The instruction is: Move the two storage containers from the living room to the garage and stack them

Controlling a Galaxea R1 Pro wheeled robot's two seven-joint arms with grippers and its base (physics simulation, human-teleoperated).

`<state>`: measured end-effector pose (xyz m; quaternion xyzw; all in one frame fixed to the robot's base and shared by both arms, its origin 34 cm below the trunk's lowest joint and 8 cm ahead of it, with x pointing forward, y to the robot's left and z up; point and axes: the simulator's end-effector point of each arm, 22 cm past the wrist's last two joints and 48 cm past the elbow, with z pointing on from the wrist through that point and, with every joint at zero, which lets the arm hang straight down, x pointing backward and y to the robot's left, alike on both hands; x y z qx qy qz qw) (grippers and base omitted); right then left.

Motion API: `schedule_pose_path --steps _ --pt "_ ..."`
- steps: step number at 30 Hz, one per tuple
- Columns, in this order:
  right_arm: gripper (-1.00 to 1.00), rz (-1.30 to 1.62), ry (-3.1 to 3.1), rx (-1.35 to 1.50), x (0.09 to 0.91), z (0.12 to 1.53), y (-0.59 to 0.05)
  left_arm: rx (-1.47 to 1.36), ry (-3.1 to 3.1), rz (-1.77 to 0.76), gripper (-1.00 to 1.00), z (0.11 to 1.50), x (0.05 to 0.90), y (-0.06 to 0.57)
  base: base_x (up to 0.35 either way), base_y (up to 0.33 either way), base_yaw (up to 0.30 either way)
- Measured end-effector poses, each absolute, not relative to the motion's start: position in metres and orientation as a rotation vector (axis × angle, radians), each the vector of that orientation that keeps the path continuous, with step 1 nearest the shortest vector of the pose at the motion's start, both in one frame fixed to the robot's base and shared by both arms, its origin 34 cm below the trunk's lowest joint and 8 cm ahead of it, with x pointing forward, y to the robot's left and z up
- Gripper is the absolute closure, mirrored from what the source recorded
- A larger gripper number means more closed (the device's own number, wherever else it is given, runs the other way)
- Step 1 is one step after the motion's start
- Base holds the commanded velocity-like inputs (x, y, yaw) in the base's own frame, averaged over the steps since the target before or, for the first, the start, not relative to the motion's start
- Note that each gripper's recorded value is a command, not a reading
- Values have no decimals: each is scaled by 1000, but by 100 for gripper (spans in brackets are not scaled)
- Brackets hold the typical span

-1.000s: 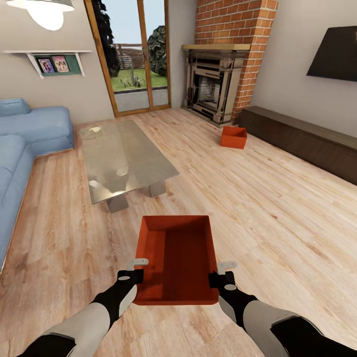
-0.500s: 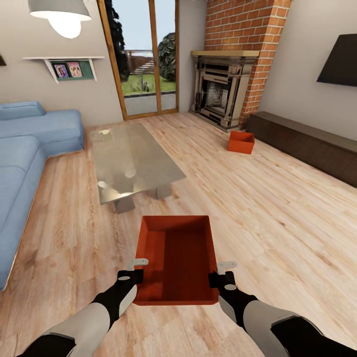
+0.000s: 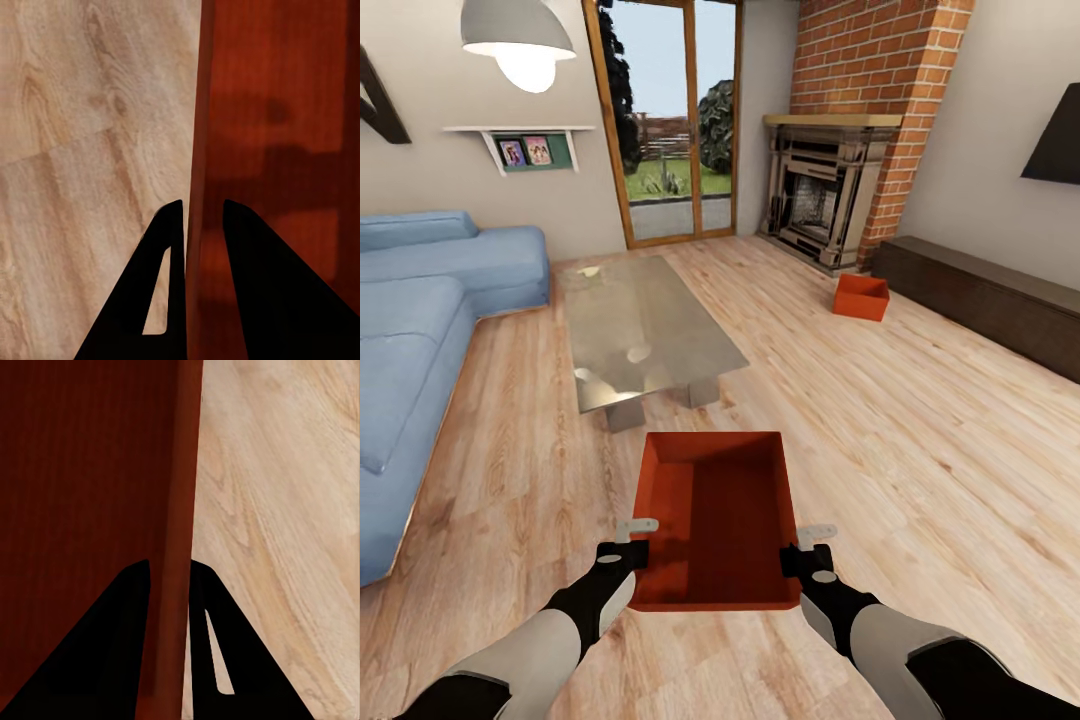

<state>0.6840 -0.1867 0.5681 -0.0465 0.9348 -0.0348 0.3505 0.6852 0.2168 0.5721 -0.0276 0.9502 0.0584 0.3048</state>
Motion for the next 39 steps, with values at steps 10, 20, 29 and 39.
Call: schedule_pose_path --steps 10,20,29,39 --pt "100 -91 2401 -121 690 578 -187 -77 2496 152 100 581 690 217 0 0 117" --pt "100 -92 2385 -120 694 586 -187 -78 2480 151 100 590 694 217 0 0 117" --pt "100 -93 2372 -119 697 594 -187 -80 2468 150 100 597 697 217 0 0 117" --pt "100 -93 2357 -118 701 602 -187 -80 2453 149 100 605 701 217 0 0 117"
